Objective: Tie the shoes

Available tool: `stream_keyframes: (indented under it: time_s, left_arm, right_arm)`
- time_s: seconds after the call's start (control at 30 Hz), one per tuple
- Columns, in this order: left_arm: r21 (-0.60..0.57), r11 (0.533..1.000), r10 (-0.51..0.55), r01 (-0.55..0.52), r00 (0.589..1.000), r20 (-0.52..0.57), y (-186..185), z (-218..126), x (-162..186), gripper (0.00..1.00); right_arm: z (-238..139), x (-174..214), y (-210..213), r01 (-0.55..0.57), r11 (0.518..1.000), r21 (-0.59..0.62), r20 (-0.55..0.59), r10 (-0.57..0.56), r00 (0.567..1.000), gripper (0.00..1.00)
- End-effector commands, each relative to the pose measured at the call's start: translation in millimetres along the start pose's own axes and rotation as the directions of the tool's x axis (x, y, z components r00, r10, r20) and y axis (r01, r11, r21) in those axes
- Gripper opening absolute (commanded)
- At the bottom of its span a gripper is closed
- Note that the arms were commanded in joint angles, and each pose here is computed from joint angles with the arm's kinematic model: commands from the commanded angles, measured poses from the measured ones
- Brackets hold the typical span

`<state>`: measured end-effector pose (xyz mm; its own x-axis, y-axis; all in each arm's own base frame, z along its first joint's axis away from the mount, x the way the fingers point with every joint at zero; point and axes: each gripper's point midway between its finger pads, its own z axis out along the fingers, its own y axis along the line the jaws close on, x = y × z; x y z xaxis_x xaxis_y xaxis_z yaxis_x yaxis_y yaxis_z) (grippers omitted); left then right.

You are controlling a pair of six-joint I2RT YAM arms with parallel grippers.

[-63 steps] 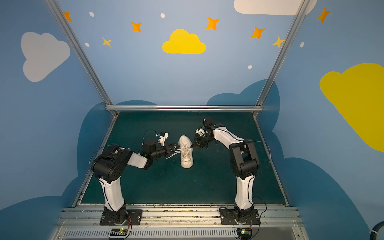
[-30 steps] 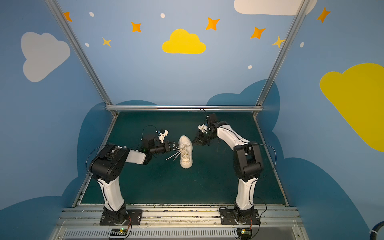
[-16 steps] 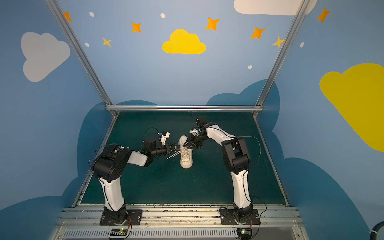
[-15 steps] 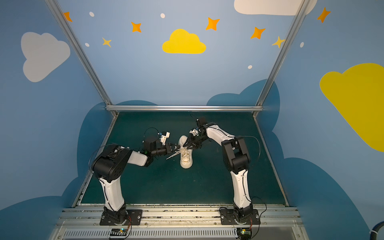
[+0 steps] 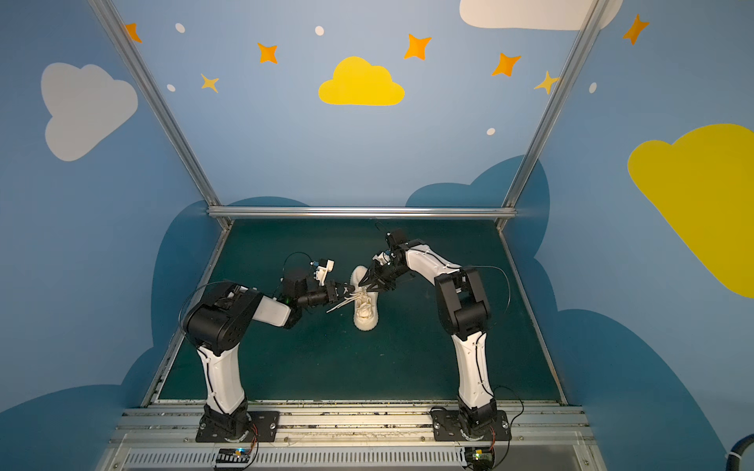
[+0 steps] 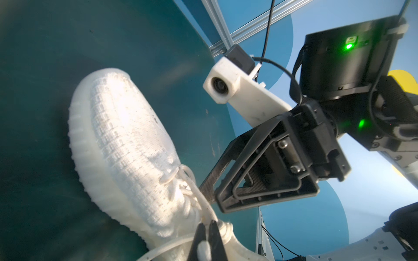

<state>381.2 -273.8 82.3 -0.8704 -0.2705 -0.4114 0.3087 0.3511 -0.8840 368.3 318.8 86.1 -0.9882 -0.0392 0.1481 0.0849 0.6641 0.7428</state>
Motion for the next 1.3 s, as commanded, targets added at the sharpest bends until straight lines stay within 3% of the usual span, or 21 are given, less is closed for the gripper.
stream_keyframes:
  time_s: [0.0,0.23,0.53,0.93,1.27]
  left_arm:
    - [0.019,1.000,0.001,-0.001,1.000,-0.014,-1.1,1.3,4.9,0.03]
    - [0.024,1.000,0.000,0.001,1.000,-0.009,-0.2,2.2,4.1,0.03]
    - [0.035,0.999,0.000,0.000,1.000,-0.007,-2.8,2.1,2.7,0.03]
    - [0.029,0.999,0.025,-0.025,1.000,0.010,-10.1,-6.8,-7.9,0.03]
    - [0.006,0.999,0.044,-0.044,0.999,0.021,-10.3,-12.6,-11.2,0.03]
  right_arm:
    - [7.3,-2.1,-1.7,-0.018,1.000,-0.014,-0.014,0.018,1.000,0.37]
    - [15.5,6.4,-15.7,-0.013,0.995,0.100,-0.053,0.018,0.998,0.35]
    - [1.9,7.1,-2.8,0.034,0.990,0.136,-0.017,-0.032,0.999,0.00]
    - [-23.3,3.8,23.2,0.063,0.996,0.058,0.083,-0.068,0.994,0.00]
    - [-27.3,1.4,12.5,0.024,1.000,0.006,0.108,-0.024,0.994,0.00]
